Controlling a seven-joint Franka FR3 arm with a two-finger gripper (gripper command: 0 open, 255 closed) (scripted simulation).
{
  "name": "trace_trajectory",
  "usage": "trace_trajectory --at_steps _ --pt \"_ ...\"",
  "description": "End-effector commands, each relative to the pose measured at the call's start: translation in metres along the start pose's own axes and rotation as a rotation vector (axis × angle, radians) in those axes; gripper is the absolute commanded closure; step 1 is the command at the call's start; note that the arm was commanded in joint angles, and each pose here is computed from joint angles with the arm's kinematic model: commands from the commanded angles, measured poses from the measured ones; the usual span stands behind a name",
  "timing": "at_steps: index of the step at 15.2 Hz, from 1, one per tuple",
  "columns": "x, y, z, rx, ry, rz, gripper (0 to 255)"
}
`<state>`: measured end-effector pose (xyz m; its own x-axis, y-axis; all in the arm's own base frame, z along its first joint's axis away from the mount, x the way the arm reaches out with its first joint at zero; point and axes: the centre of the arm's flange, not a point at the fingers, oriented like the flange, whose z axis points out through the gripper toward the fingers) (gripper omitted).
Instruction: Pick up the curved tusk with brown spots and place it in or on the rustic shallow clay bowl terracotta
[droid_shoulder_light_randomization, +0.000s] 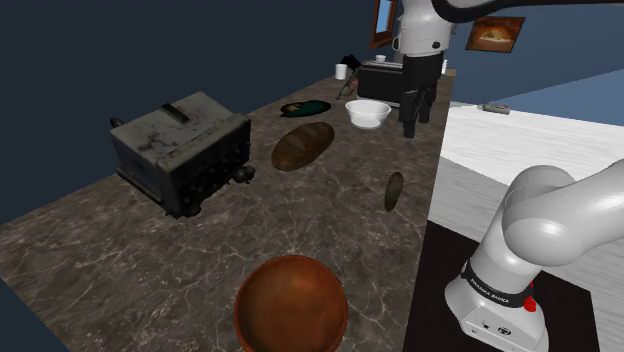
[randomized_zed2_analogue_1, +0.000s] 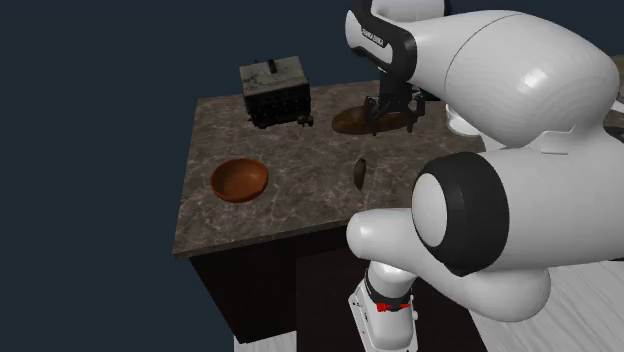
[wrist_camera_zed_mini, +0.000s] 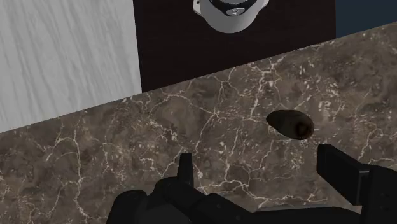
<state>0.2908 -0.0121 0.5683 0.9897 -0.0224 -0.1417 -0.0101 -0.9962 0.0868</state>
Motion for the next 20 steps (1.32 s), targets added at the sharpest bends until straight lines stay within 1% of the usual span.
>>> trace_trajectory --at_steps 1,9,10,17,20 --pt "0.0 0.0 0.0 0.0 0.0 0.0 0" --pt "-0.037 -0.036 0.088 0.222 0.288 -0.034 0" --pt "-0.038 -0.037 0.089 0.224 0.291 -0.034 0" --pt "-0.026 -0.045 0.126 0.224 0.291 -0.034 0" --pt "-0.026 -0.045 0.126 0.224 0.291 -0.034 0"
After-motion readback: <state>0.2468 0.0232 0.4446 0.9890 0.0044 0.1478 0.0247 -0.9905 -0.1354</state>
